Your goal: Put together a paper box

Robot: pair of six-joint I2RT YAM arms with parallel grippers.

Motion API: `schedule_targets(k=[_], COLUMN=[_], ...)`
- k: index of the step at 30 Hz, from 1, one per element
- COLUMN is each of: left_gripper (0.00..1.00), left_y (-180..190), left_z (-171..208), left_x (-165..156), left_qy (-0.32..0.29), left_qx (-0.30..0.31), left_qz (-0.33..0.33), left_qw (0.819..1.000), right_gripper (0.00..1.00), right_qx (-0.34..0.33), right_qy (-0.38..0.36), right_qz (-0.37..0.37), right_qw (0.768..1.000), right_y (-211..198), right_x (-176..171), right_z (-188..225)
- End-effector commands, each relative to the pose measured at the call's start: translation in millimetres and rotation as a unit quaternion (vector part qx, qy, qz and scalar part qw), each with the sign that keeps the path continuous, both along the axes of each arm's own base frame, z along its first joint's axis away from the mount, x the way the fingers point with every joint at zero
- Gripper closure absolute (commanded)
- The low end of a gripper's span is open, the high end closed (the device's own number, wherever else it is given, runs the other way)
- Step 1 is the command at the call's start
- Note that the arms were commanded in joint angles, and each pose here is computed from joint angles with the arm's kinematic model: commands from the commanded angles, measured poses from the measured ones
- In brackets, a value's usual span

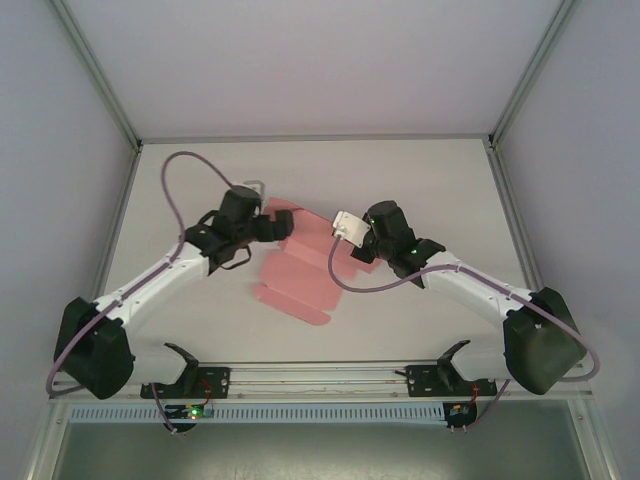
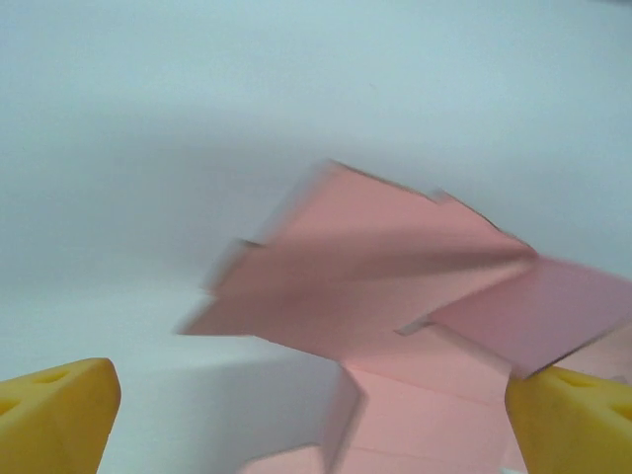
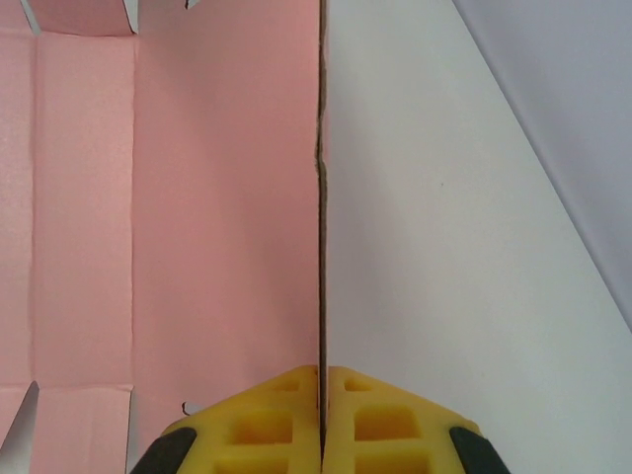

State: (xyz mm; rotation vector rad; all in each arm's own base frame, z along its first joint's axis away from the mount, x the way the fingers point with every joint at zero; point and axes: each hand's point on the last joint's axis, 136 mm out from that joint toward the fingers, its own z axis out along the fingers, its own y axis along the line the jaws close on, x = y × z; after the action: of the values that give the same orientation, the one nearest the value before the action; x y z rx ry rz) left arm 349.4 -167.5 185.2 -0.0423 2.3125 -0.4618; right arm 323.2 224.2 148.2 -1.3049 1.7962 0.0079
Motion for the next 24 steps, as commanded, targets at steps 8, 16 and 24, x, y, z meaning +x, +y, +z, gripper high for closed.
schedule_targets(k=[8,16,24], left_gripper=[0.00,0.00,0.00], left_y=[101,116,119], left_z=[-2,-26,-38], left_x=[7,17,27], left_qy=[0.001,0.023,0.036], left_qx=[-0.023,-0.047,-0.057], left_qz=[0.165,0.201,0.203], left_qw=[0.986,0.978,0.977], right_gripper=[1.00,1.00,1.00], right_qx=[-0.041,-0.153,-0.223], right_qy=[-0.076,-0.204,-0.298], right_qz=[0.063,0.085,0.048], right_qw=[0.994,0.963,0.927], right_y=[8,12,11], right_x=[1,4,21], right_z=[10,13,17])
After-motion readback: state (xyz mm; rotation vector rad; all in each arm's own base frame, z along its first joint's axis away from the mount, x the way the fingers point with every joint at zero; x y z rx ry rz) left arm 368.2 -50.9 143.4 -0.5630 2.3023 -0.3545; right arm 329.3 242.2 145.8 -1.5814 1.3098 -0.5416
